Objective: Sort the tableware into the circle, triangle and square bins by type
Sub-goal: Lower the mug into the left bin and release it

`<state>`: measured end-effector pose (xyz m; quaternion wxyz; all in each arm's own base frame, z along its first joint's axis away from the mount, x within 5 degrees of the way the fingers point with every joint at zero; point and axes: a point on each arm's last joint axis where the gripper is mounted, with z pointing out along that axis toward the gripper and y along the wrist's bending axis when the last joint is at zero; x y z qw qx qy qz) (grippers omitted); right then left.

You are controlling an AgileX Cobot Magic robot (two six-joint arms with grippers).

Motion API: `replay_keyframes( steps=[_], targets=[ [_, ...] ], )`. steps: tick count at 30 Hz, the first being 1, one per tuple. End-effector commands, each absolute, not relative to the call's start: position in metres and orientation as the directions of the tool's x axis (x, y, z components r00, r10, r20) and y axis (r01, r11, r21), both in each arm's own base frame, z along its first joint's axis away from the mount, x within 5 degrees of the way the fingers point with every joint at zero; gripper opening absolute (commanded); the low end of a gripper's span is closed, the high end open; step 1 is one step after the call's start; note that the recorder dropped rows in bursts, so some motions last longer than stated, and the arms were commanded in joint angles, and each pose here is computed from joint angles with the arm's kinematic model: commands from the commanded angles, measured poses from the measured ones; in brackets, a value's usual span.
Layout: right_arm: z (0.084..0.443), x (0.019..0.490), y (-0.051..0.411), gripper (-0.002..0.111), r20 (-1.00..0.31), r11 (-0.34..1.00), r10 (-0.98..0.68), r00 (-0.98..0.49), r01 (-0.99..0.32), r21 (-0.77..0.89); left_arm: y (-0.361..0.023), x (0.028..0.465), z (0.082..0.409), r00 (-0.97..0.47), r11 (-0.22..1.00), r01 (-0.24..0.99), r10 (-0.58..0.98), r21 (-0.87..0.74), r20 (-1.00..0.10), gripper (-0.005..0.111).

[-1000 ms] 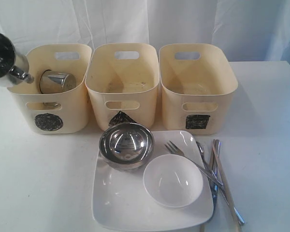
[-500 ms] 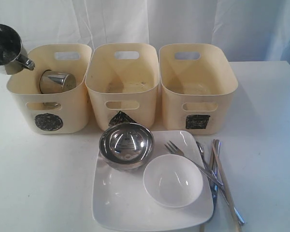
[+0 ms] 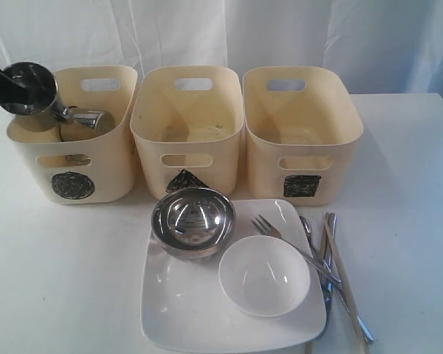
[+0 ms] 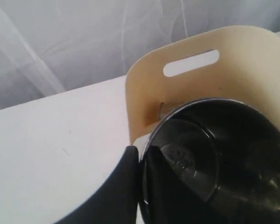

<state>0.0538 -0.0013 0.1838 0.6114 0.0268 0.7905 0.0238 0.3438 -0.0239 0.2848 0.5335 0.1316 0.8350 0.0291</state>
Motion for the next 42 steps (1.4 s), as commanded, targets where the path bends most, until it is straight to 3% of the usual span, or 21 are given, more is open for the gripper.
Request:
replay_keyframes(
  steps=[1, 15, 17, 23, 24, 29, 34, 39, 42],
  targets=[
    [0.183, 0.054, -0.001, 0.0, -0.968, 0.998, 0.065, -0.243, 0.011, 0.065, -0.034, 0.353, 0.274, -0.442, 0.958, 0.268, 0.22, 0.106, -0.87, 0.0],
    [0.183, 0.054, -0.001, 0.0, -0.968, 0.998, 0.065, -0.243, 0.011, 0.065, -0.046, 0.357, 0.252, -0.488, 0.906, 0.417, 0.296, 0.079, -0.821, 0.002],
    [0.183, 0.054, -0.001, 0.0, -0.968, 0.998, 0.065, -0.243, 0.011, 0.065, -0.045, 0.358, 0.254, -0.483, 0.907, 0.413, 0.296, 0.083, -0.824, 0.013],
    [0.183, 0.054, -0.001, 0.0, -0.968, 0.998, 0.065, -0.243, 0.011, 0.065, -0.044, 0.361, 0.259, -0.475, 0.921, 0.38, 0.269, 0.08, -0.838, 0.062],
    [0.183, 0.054, -0.001, 0.0, -0.968, 0.998, 0.065, -0.243, 0.011, 0.065, -0.043, 0.361, 0.26, -0.475, 0.925, 0.374, 0.259, 0.073, -0.841, 0.065],
    [0.183, 0.054, -0.001, 0.0, -0.968, 0.998, 0.065, -0.243, 0.011, 0.065, -0.044, 0.353, 0.277, -0.464, 0.938, 0.346, 0.177, 0.006, -0.868, 0.062],
    [0.183, 0.054, -0.001, 0.0, -0.968, 0.998, 0.065, -0.243, 0.011, 0.065, -0.053, 0.331, 0.308, -0.408, 0.895, 0.446, 0.185, -0.019, -0.894, 0.061],
    [0.183, 0.054, -0.001, 0.0, -0.968, 0.998, 0.065, -0.243, 0.011, 0.065, -0.081, 0.292, 0.325, -0.446, 0.665, 0.716, 0.203, -0.211, -0.872, 0.061],
    [0.183, 0.054, -0.001, 0.0, -0.968, 0.998, 0.065, -0.243, 0.011, 0.065, -0.089, 0.279, 0.319, -0.51, 0.547, 0.772, 0.226, -0.325, -0.83, 0.061]
  ],
)
